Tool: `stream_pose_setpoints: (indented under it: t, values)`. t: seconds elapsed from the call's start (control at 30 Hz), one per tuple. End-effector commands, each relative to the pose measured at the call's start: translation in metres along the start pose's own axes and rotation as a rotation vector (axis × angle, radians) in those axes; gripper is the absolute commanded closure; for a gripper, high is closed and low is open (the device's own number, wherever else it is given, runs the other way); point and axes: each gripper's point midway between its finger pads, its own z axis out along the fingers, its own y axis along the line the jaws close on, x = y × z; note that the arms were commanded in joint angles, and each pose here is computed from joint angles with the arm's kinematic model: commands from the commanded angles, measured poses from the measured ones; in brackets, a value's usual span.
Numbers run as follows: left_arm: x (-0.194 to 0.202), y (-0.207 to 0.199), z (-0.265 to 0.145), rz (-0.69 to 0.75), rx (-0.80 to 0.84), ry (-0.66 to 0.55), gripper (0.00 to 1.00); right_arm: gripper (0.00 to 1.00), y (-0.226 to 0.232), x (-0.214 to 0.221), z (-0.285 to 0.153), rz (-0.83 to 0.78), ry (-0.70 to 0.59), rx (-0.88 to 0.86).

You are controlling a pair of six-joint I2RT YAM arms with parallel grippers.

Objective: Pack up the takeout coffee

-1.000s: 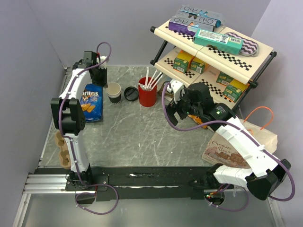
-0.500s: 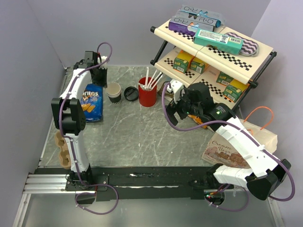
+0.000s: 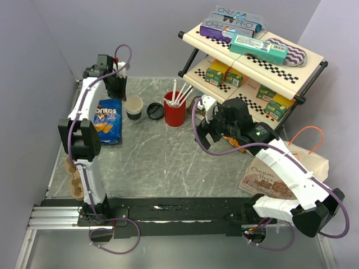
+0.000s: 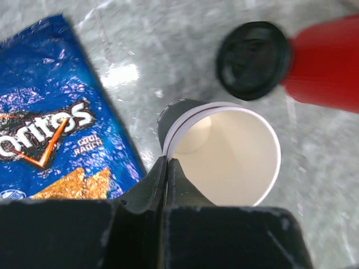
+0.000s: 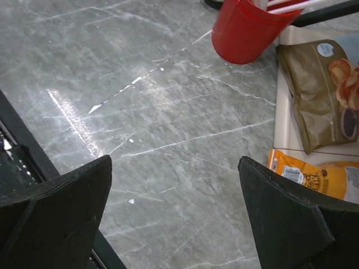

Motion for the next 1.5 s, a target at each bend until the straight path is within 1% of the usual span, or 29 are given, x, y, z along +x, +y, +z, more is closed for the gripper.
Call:
stream_pose_setpoints:
  t: [0.0,0.13,0.2,0.27,0.33,0.37,0.4,0.47,0.5,0.53,0.6,0.67,0.73,0.77,0.8,0.83,0.87,0.9,0.93,0.97,1.0,1.07,1.17,1.23,1.27,1.3,1.33,1.4,1.47]
  values:
    - [-0.001,-0.017,-0.050,0.020,0.128,0.011,0.99,0.02,0.010,-0.033,-0.004,0.012,-0.102,-0.059]
    - [0.005,-0.023,-0.054,0.039,0.206,-0.036,0.99,0.03,0.018,-0.056,0.008,0.104,-0.136,-0.126]
    - [0.003,-0.006,-0.053,-0.005,0.192,-0.058,0.99,0.03,0.018,-0.068,0.011,0.136,-0.158,-0.136]
    - [-0.002,-0.009,-0.060,-0.066,0.261,-0.058,0.99,0.03,0.019,-0.077,0.015,0.172,-0.165,-0.155]
    - [-0.007,-0.001,-0.055,-0.058,0.211,-0.065,0.99,0.03,0.023,-0.081,0.020,0.196,-0.156,-0.184]
    - [-0.003,0.013,-0.050,-0.033,0.116,-0.058,0.99,0.03,0.022,-0.086,0.020,0.197,-0.162,-0.183]
    - [-0.002,0.009,-0.049,-0.008,0.126,-0.059,0.99,0.03,0.022,-0.085,0.022,0.202,-0.156,-0.181]
    - [-0.002,-0.006,-0.057,-0.027,0.237,-0.048,0.99,0.03,0.018,-0.083,0.025,0.212,-0.145,-0.160]
    - [-0.005,-0.022,-0.065,-0.090,0.411,-0.057,0.99,0.03,0.018,-0.083,0.025,0.215,-0.144,-0.159]
    - [0.002,-0.018,-0.059,-0.144,0.409,-0.017,0.99,0.03,0.018,-0.085,0.024,0.218,-0.156,-0.159]
    - [0.017,0.004,-0.040,-0.119,0.222,0.029,0.99,0.03,0.021,-0.084,0.027,0.227,-0.156,-0.177]
    - [0.013,0.005,-0.041,-0.070,0.216,-0.010,0.99,0.04,0.027,-0.092,0.030,0.260,-0.158,-0.208]
    - [0.006,0.024,-0.043,-0.044,0.079,-0.022,0.99,0.05,0.030,-0.096,0.038,0.258,-0.154,-0.212]
    - [0.003,0.025,-0.045,-0.035,0.070,-0.034,0.99,0.05,0.034,-0.106,0.037,0.240,-0.173,-0.216]
    - [-0.002,0.025,-0.049,-0.022,0.076,-0.047,0.99,0.05,0.033,-0.109,0.039,0.233,-0.176,-0.202]
    - [-0.008,-0.002,-0.055,-0.027,0.246,-0.067,0.99,0.05,0.033,-0.114,0.043,0.229,-0.178,-0.199]
    - [0.005,0.000,-0.053,-0.097,0.322,-0.011,0.99,0.05,0.035,-0.115,0.045,0.232,-0.174,-0.204]
    - [-0.002,-0.001,-0.055,-0.201,0.357,-0.012,0.99,0.05,0.036,-0.115,0.047,0.240,-0.169,-0.209]
    - [0.002,0.002,-0.049,-0.221,0.361,-0.006,0.99,0.05,0.038,-0.114,0.053,0.261,-0.155,-0.217]
    - [0.006,0.013,-0.047,-0.174,0.244,-0.009,0.99,0.05,0.038,-0.114,0.054,0.266,-0.152,-0.221]
    - [0.013,0.019,-0.040,-0.112,0.199,-0.005,0.99,0.05,0.039,-0.113,0.056,0.272,-0.148,-0.225]
    - [0.010,0.007,-0.051,-0.068,0.243,-0.033,0.99,0.05,0.038,-0.111,0.057,0.278,-0.144,-0.217]
    - [-0.004,0.034,-0.051,-0.014,0.054,-0.082,0.99,0.05,0.035,-0.105,0.061,0.277,-0.133,-0.191]
    - [-0.016,0.006,-0.069,-0.062,0.276,-0.111,0.99,0.05,0.036,-0.103,0.065,0.281,-0.121,-0.193]
    - [-0.028,0.008,-0.070,-0.105,0.316,-0.137,0.99,0.05,0.038,-0.104,0.066,0.283,-0.122,-0.199]
    - [-0.025,0.026,-0.061,-0.120,0.199,-0.122,0.99,0.05,0.039,-0.105,0.068,0.288,-0.121,-0.205]
    - [-0.025,0.029,-0.058,-0.109,0.184,-0.125,0.99,0.05,0.043,-0.111,0.069,0.279,-0.137,-0.219]
    - [-0.023,0.017,-0.063,-0.132,0.293,-0.120,0.99,0.05,0.047,-0.118,0.078,0.270,-0.146,-0.245]
    - [-0.012,0.018,-0.060,-0.127,0.277,-0.102,0.99,0.05,0.048,-0.139,0.082,0.269,-0.200,-0.264]
